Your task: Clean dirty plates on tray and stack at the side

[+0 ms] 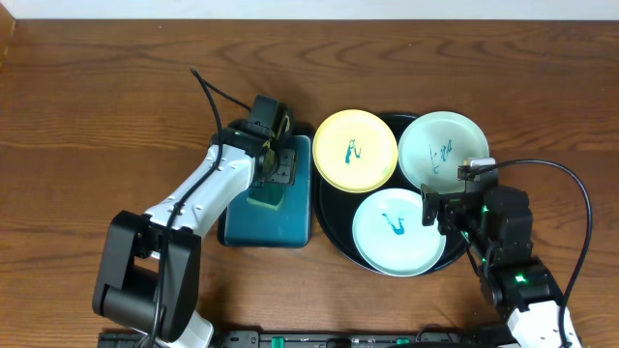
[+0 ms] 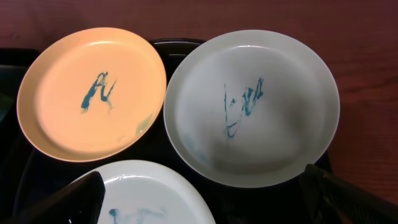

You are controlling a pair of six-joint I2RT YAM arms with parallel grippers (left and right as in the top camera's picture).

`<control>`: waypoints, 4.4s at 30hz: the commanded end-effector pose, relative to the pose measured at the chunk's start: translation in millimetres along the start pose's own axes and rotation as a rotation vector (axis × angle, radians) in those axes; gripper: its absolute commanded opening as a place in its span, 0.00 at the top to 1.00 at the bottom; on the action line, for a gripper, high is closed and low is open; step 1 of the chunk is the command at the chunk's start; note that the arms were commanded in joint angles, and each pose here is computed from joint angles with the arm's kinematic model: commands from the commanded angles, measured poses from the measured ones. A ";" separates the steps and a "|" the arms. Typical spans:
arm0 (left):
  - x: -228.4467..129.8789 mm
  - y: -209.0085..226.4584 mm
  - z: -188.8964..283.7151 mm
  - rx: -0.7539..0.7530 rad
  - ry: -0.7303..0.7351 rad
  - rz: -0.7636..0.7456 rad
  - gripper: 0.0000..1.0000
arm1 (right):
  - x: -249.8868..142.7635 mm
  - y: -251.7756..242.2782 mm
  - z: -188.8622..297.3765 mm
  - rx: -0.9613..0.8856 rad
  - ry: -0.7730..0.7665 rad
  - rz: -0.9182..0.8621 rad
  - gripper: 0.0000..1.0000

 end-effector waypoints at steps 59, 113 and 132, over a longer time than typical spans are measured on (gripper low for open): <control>-7.3 7.5 0.8 0.051 0.028 -0.003 0.46 | 10.3 -1.6 2.4 -0.001 -0.024 0.010 0.01; -3.1 6.1 29.5 0.029 -0.017 -0.034 0.92 | 10.0 -1.6 2.4 -0.001 -0.022 0.010 0.01; 0.7 3.7 74.4 -0.034 -0.126 0.074 0.92 | -30.4 3.7 -12.5 0.034 0.221 -0.005 0.07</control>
Point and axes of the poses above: each gripper's point midway between its finger pads, its own z axis back along the fingers, its own y axis along the line the jaws close on, x = y × z, the point moved 6 cm from there along z, back along the fingers, and after that the axes turned 15 degrees about z, right-handed, at the moved point
